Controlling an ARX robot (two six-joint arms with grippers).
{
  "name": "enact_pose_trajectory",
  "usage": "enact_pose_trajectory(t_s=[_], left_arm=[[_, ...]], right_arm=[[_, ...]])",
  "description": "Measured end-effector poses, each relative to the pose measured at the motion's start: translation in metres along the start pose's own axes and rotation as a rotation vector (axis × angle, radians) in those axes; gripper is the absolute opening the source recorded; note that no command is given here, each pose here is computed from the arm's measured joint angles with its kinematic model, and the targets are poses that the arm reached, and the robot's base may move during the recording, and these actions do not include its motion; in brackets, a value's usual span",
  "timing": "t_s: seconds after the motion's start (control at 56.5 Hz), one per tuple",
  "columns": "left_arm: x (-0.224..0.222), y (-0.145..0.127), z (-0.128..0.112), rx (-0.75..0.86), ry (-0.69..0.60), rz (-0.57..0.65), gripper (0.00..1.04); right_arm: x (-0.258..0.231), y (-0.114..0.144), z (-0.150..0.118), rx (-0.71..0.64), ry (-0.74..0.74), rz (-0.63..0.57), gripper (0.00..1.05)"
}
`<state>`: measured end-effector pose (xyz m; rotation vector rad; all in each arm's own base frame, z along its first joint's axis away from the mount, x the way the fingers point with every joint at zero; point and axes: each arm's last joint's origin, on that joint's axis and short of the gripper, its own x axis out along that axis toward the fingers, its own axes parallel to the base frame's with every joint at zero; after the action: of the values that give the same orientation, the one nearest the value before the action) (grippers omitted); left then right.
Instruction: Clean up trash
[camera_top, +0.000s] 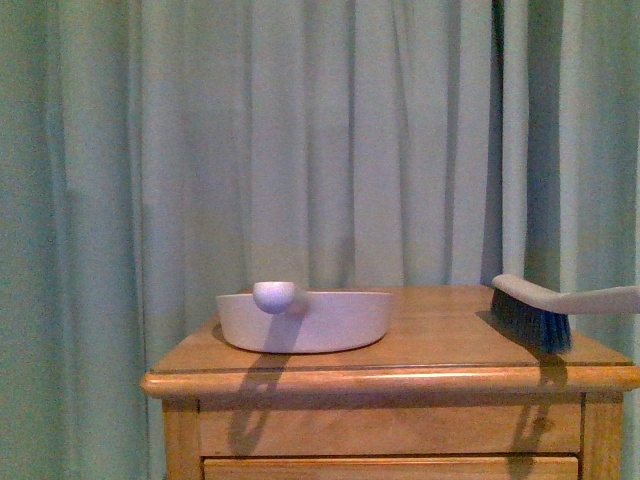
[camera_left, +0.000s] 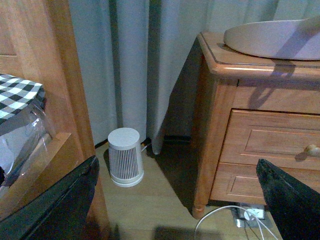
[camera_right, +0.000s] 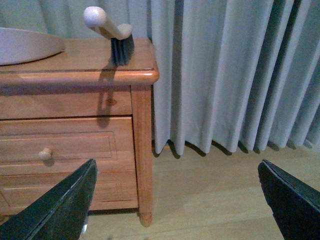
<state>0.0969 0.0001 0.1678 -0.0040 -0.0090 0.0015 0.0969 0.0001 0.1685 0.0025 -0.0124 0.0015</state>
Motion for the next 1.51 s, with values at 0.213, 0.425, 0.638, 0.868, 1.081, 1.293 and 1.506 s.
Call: enact_pose_trajectory(t_s=[0.213,0.425,0.638,0.868,1.081,1.293,1.506], left_arm=[[0.0,0.0,0.0,0.0,0.0,0.0,0.97],[0.0,0.0,0.0,0.0,0.0,0.0,0.97],[0.0,0.0,0.0,0.0,0.0,0.0,0.97],[0.003,-0.001,-0.002,-0.112,0.046,-0.001,0.97],[0.04,-0.004,0.043,-0.189,0.119,-0.082,0.97],[0.134,-0.044,0.12,0.006,0.405,-0.214,0.97],[0.206,-0.124,0.163,0.095,0.498,-0.301,0.97]], right_arm=[[0.0,0.0,0.0,0.0,0.0,0.0,0.97],[0.0,0.0,0.0,0.0,0.0,0.0,0.97],[0.0,0.0,0.0,0.0,0.0,0.0,0.97],[0.0,0.0,0.0,0.0,0.0,0.0,0.97],[0.0,0.0,0.0,0.0,0.0,0.0,0.97],[0.0,0.0,0.0,0.0,0.0,0.0,0.97],[0.0,0.0,0.0,0.0,0.0,0.0,0.97]])
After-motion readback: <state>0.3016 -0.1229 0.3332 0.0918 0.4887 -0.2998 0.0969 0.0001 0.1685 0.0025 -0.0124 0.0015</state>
